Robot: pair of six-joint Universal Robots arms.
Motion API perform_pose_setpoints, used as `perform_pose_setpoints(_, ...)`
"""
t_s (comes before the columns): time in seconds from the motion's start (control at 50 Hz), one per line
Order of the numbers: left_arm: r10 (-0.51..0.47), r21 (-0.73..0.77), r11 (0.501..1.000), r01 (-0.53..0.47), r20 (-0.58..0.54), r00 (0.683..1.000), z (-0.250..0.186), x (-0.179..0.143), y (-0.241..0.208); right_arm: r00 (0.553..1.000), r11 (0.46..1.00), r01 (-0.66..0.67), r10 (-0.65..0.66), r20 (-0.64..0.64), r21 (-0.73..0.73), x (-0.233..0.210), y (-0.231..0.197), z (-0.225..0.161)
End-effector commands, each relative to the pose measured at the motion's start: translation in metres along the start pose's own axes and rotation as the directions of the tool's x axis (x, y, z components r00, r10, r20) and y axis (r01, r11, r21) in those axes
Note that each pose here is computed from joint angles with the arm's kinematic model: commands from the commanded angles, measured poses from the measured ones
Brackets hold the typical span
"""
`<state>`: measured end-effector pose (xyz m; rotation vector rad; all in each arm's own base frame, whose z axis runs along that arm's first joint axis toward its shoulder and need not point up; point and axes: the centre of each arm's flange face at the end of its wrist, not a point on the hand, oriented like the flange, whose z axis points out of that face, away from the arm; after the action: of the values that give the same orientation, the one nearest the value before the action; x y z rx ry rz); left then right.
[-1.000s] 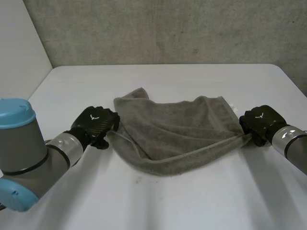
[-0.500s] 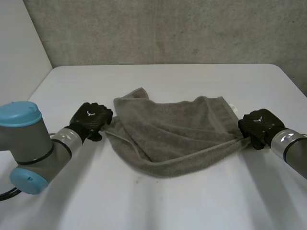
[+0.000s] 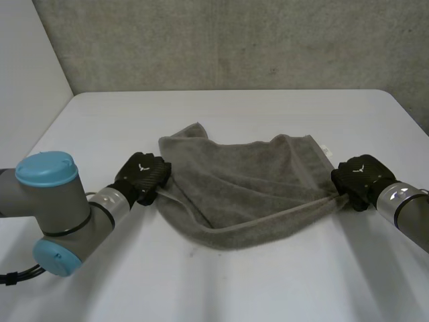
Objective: Fold the towel.
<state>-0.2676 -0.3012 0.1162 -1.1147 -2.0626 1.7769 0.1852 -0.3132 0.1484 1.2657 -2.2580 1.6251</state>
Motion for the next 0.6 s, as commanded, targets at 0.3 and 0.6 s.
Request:
perform_pose_setpoints(0.3, 0.069, 0.286, 0.945, -0.156, 0.294, 0.953, -0.065, -0.057, -0.142, 0.987, 0.983, 0.057, -0.030, -0.155, 0.175, 0.067, -0.104, -0.065)
perform_pose_setpoints(0.6, -0.017, 0.478, 0.855, -0.202, 0.416, 0.909, -0.154, -0.089, -0.249, 0.961, 0.941, 0.128, -0.040, -0.272, 0.314, 0.109, -0.193, -0.155)
